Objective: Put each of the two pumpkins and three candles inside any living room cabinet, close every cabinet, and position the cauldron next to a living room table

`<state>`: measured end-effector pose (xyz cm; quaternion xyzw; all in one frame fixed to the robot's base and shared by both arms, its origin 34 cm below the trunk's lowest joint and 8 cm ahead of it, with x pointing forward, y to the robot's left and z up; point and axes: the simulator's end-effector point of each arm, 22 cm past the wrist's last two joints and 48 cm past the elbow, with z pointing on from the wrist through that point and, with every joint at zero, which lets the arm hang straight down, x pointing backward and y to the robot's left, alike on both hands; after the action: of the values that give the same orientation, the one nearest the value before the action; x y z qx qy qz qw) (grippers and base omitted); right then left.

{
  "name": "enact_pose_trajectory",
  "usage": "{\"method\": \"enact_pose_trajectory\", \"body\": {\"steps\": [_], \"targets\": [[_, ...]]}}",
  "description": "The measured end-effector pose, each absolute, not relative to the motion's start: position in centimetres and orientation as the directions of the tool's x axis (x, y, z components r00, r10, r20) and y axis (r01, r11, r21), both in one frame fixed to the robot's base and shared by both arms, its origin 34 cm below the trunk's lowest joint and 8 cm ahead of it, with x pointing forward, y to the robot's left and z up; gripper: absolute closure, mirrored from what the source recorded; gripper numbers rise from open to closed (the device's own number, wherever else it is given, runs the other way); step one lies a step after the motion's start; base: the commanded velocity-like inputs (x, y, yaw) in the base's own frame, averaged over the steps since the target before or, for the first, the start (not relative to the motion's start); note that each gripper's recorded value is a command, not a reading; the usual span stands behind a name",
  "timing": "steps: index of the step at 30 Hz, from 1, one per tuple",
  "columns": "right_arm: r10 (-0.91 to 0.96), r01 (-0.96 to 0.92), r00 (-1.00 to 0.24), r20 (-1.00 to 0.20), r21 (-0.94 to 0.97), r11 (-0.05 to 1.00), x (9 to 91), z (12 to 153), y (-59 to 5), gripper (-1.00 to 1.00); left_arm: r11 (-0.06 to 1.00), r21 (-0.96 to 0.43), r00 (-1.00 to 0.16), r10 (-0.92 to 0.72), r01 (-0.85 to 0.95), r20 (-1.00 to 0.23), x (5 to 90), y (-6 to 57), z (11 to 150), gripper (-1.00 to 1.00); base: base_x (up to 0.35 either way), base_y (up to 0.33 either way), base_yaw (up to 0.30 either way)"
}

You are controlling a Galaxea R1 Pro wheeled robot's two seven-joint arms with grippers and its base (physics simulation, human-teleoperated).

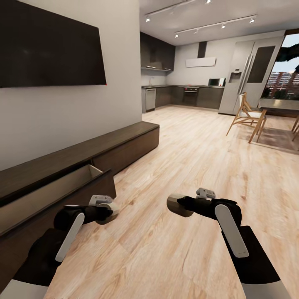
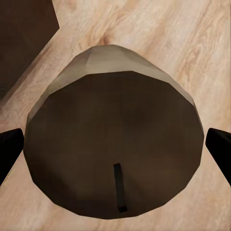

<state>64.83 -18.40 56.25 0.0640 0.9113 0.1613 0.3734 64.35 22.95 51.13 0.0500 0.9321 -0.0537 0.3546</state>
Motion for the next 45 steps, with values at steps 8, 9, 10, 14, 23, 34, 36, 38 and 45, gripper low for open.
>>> {"method": "enact_pose_trajectory", "body": {"steps": [8, 9, 10, 14, 23, 34, 36, 38, 45], "targets": [[0.237, -0.018, -0.685, -0.688, 0.342, 0.940, 64.6, 58.7, -18.4, 1.00, 0.989, -0.058, -0.715, 0.056, 0.133, -0.696, 64.3, 23.0, 53.5, 1.00, -0.139, 0.000, 0.213], [0.238, -0.019, -0.682, -0.692, 0.342, 0.940, 64.5, 58.9, -18.4, 1.00, 0.989, -0.057, -0.712, 0.056, 0.134, -0.700, 64.3, 23.0, 53.8, 1.00, -0.037, 0.000, 0.226], [0.238, -0.021, -0.678, -0.695, 0.341, 0.940, 64.5, 59.2, -18.4, 1.00, 0.989, -0.057, -0.708, 0.055, 0.134, -0.704, 64.3, 23.0, 54.1, 1.00, -0.024, 0.000, 0.227], [0.237, -0.029, -0.663, -0.710, 0.341, 0.940, 64.3, 60.5, -18.4, 1.00, 0.989, -0.054, -0.693, 0.056, 0.135, -0.719, 64.2, 23.0, 55.3, 1.00, -0.030, 0.000, 0.230], [0.238, -0.045, -0.632, -0.737, 0.342, 0.939, 63.8, 63.0, -18.3, 1.00, 0.990, -0.046, -0.661, 0.056, 0.136, -0.749, 64.0, 23.0, 57.9, 1.00, -0.061, 0.000, 0.164], [0.238, -0.061, -0.599, -0.765, 0.339, 0.939, 63.2, 65.6, -18.3, 1.00, 0.987, -0.033, -0.627, 0.076, 0.160, -0.775, 63.4, 22.0, 60.3, 1.00, -0.200, -0.146, 0.059], [0.237, -0.062, -0.593, -0.770, 0.337, 0.939, 63.1, 66.0, -18.4, 1.00, 0.986, -0.031, -0.621, 0.078, 0.164, -0.780, 63.3, 21.9, 60.8, 1.00, -0.178, -0.137, 0.188], [0.238, -0.065, -0.590, -0.772, 0.338, 0.939, 63.0, 66.3, -18.3, 1.00, 0.986, -0.029, -0.617, 0.080, 0.165, -0.783, 63.3, 21.9, 61.0, 1.00, -0.083, -0.064, 0.209], [0.237, -0.066, -0.590, -0.772, 0.339, 0.939, 63.0, 66.3, -18.3, 1.00, 0.985, -0.029, -0.595, 0.081, 0.172, -0.800, 63.3, 21.6, 62.2, 1.00, -0.020, -0.031, 0.253]]}}
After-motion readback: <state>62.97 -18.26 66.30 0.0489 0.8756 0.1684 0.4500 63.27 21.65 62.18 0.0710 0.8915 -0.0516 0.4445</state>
